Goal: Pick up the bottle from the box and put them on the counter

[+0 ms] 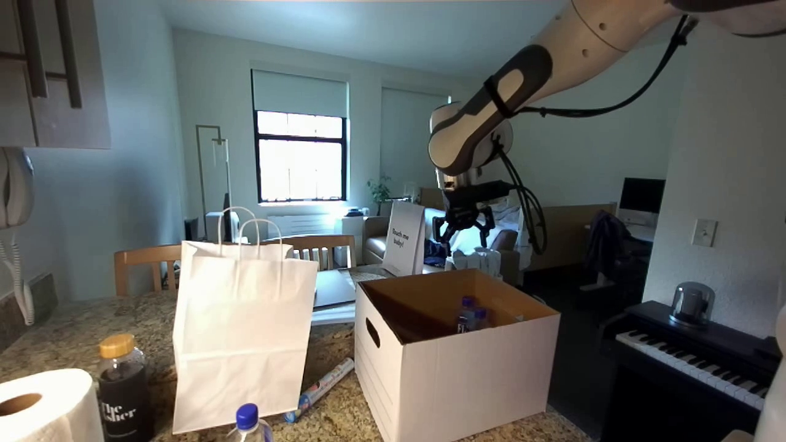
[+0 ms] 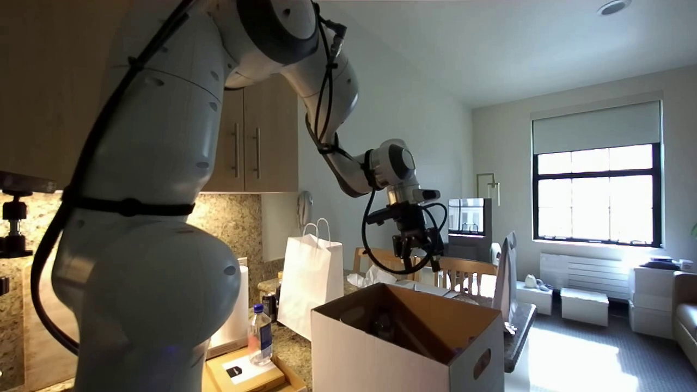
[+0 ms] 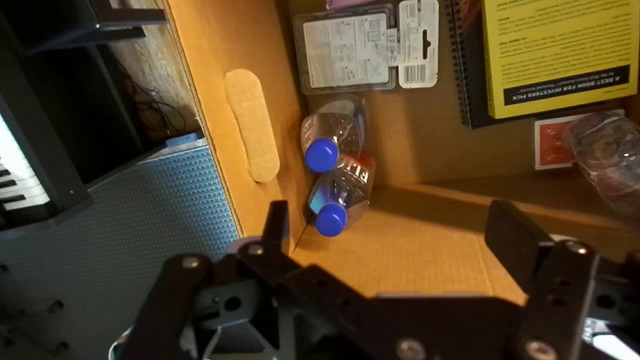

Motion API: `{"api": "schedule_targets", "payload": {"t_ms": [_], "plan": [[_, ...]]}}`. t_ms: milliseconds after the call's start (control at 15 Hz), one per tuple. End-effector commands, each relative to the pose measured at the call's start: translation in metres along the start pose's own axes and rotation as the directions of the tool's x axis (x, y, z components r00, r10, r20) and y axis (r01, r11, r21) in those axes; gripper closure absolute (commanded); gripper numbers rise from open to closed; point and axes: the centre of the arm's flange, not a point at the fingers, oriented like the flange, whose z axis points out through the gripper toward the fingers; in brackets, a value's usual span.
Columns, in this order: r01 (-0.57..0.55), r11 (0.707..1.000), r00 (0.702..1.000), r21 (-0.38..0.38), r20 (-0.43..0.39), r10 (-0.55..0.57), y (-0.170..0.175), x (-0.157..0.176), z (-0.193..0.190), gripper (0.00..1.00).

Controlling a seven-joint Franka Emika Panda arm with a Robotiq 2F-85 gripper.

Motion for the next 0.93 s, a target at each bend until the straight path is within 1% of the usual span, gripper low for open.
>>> {"api": "schedule_targets", "payload": {"t_ms": [0,200,333,400,533,667,867], "plan": [[-0.147,0.988,0.987,0.039,0.078,0.143,0.006,0.005,0.012,0.00],[-0.281,0.955,0.954,0.097,0.136,0.267,0.018,0.005,0.025,0.00],[-0.370,0.921,0.922,0.119,0.169,0.349,0.025,0.003,0.030,0.00],[-0.419,0.900,0.901,0.122,0.181,0.395,0.026,0.002,0.034,0.00],[-0.509,0.854,0.852,0.102,0.202,0.484,0.027,0.000,0.042,0.00],[-0.590,0.803,0.794,0.087,0.244,0.557,0.027,-0.009,0.051,0.00],[-0.692,0.715,0.702,0.099,0.320,0.636,0.019,-0.025,0.061,0.00]]}}
